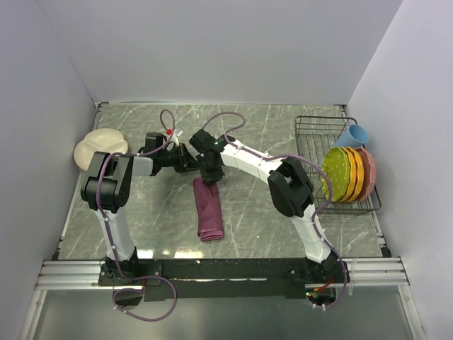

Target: Fold the napkin into a case and place the utensils inside

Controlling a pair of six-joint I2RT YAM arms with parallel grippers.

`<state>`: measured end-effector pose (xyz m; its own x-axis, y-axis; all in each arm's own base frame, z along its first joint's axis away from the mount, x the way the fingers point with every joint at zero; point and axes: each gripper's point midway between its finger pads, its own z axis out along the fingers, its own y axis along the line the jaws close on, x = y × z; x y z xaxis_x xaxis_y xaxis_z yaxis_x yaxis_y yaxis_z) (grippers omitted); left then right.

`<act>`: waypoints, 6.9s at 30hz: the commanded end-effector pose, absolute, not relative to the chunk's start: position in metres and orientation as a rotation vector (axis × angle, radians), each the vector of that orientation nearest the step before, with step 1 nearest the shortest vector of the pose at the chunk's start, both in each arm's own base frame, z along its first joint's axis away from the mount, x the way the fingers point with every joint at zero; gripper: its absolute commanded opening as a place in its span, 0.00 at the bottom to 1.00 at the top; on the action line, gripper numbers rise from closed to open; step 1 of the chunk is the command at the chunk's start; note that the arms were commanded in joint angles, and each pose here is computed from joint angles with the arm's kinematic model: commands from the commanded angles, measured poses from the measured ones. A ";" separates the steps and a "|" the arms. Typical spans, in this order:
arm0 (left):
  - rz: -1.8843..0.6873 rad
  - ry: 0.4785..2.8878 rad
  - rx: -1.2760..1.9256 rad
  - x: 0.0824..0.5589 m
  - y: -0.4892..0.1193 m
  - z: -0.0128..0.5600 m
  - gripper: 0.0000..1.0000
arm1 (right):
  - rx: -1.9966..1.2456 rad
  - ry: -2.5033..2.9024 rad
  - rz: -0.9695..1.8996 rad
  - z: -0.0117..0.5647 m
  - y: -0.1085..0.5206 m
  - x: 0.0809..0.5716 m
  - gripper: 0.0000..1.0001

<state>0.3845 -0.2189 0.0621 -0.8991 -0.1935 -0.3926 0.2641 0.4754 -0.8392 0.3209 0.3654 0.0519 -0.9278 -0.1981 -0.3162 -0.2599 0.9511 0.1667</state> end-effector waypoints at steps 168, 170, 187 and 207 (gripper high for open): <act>-0.210 2.870 -0.012 0.346 0.066 0.004 0.24 | -0.492 2.423 0.635 0.165 0.308 0.395 0.92; -0.234 2.858 -0.012 0.351 0.059 0.011 0.01 | -0.492 2.417 0.649 0.167 0.310 0.395 0.91; -0.577 2.225 -0.389 0.430 -0.102 0.226 0.01 | -0.603 2.201 1.380 0.242 0.436 0.340 0.73; -0.759 2.181 -0.331 0.396 -0.158 0.255 0.01 | -0.649 2.253 1.255 0.213 0.448 0.338 0.49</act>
<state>0.3987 -0.1538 0.2205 -0.7044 -0.4435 -0.5542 -0.0450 0.8071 -0.5887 0.3254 0.4495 0.1895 -0.8186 -0.1960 -0.5399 -0.5622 0.4659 0.6833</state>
